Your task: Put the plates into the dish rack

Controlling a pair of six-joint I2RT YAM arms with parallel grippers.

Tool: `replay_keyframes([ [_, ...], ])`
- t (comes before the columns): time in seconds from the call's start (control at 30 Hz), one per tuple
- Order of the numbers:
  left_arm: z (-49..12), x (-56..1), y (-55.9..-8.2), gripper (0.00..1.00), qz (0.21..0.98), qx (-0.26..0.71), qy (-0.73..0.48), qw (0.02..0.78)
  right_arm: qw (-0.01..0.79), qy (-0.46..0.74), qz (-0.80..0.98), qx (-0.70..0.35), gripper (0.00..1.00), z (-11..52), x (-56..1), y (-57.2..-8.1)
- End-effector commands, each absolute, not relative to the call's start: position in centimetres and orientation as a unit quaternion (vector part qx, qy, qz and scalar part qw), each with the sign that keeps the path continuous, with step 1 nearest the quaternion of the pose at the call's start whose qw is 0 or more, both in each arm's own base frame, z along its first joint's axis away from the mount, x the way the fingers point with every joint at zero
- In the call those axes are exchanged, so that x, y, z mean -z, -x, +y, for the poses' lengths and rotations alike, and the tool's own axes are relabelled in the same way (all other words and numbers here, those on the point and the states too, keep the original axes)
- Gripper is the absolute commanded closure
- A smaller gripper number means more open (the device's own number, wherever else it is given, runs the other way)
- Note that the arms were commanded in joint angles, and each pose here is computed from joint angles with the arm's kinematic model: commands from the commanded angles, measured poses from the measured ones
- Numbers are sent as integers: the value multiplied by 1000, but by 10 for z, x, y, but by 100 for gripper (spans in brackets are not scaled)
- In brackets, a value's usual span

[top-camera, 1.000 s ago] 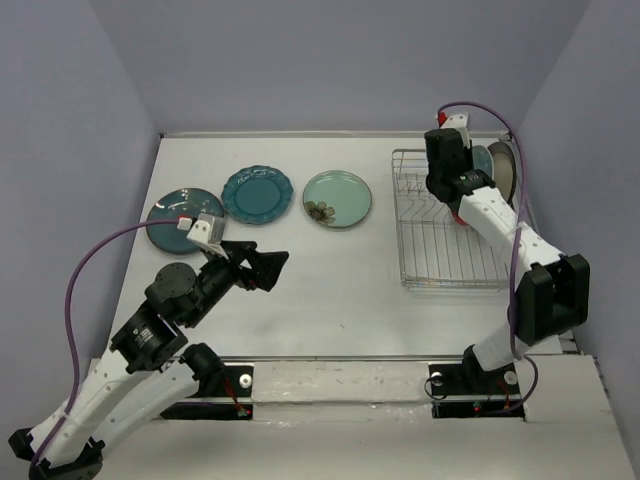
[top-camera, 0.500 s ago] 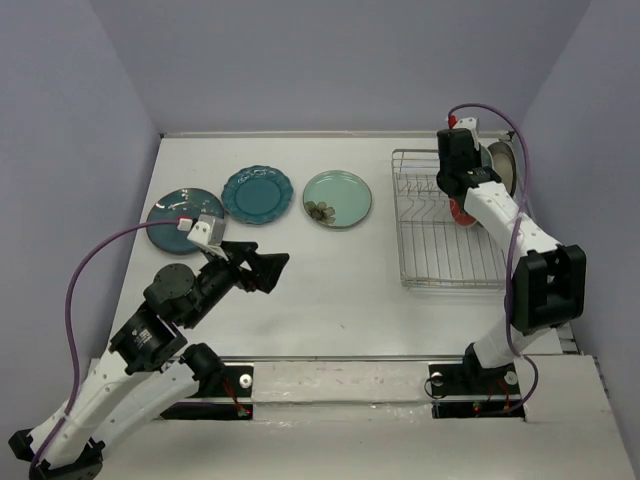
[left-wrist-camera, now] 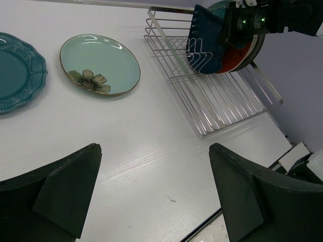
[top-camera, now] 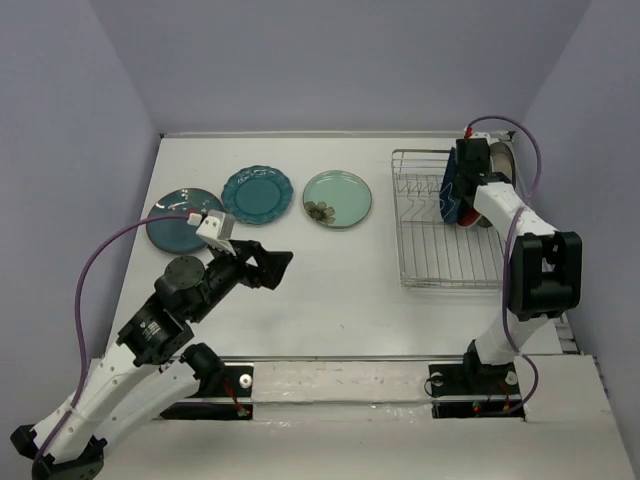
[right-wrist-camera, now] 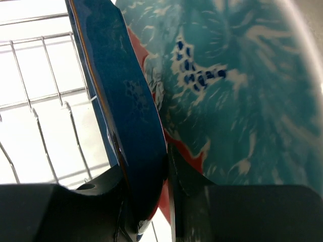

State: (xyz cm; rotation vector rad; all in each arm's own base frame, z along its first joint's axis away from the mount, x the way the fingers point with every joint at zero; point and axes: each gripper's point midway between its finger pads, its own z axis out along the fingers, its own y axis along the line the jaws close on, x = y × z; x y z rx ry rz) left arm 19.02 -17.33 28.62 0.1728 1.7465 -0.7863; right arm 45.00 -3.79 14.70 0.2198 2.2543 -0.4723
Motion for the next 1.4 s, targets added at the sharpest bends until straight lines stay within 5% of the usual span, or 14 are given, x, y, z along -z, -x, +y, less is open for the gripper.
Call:
replay_keyframes([
  [0.0,-177,-284,-198,1,745,329,-76,575,429,-93,894,90,93,-18,-143,-466],
  [0.13,-176,-277,-204,1,758,318,-64,566,425,-99,894,102,75,-22,-141,-462],
  [0.23,-179,-265,-211,1,774,306,-55,551,441,-124,883,104,31,-26,-159,-459],
  [0.4,-189,-251,-220,1,793,306,-37,526,477,-135,866,64,14,-16,-200,-450],
  [0.83,-228,-197,-281,8,815,293,53,496,594,-66,789,-145,10,92,-304,-377],
  [1.0,-238,-170,-329,10,830,242,91,495,556,5,790,-259,12,168,-264,-331],
  [1.37,-229,-109,-415,19,839,218,172,467,533,50,767,-355,14,204,-247,-275],
])
